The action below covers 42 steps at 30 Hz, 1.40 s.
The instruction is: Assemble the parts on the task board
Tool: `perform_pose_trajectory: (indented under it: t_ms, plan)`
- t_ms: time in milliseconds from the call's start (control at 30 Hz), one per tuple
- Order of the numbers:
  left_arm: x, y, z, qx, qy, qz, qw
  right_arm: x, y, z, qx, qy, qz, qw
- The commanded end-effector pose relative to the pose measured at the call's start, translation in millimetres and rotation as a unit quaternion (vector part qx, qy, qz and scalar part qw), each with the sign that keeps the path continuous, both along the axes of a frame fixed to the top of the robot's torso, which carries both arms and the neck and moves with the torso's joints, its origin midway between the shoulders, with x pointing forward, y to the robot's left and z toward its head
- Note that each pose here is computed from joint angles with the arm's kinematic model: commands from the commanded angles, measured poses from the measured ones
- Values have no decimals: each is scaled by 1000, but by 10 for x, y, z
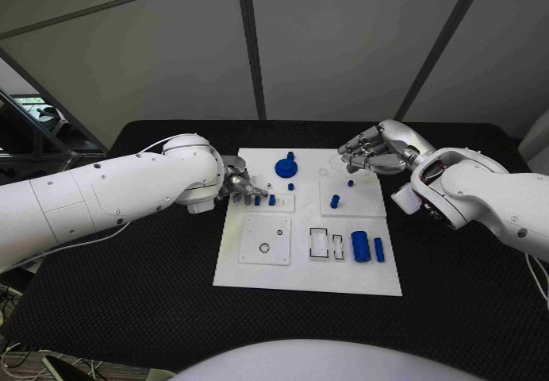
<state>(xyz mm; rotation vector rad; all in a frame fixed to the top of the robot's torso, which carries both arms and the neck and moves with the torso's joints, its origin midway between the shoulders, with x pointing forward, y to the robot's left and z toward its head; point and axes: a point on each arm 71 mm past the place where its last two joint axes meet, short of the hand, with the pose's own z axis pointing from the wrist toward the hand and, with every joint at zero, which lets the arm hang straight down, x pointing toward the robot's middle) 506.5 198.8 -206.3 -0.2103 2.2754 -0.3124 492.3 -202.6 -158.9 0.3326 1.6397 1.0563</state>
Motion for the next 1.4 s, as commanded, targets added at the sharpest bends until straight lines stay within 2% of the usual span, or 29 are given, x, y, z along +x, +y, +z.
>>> perform_pose_trajectory:
  t_ms: [33,167,267,400,433,567,700,767,900,1067,1200,1400]
  plan:
    - [25,-18,61,-40,-27,9,999,5,5,11,0,-3,1,1000]
    - [47,0,108,-61,-48,19,997,9,4,9,0,-2,1,1000]
    - [66,-2,169,-80,-85,16,993,11,-1,8,0,-2,0,1000]
    - [80,-51,269,-114,-147,-8,983,13,-8,7,-1,-3,-1,1000]
    - [82,-82,315,-134,-172,-21,976,14,-10,7,-1,-3,-1,1000]
    - [76,-167,415,-181,-227,-51,956,16,-15,7,-1,-3,-2,1000]
    - [60,-256,455,-204,-266,-82,938,17,-16,7,0,-4,0,1000]
    - [53,-312,463,-203,-290,-107,929,17,-10,9,1,-5,1,1000]
    - [31,-435,451,-191,-320,-161,914,15,2,16,3,-10,3,1000]
    - [29,-562,380,-162,-327,-213,906,12,11,19,4,-11,4,1000]
    - [48,-635,266,-130,-320,-241,907,9,19,22,5,-12,5,1000]
    - [75,-713,149,-103,-305,-260,910,8,32,22,6,-12,6,1000]
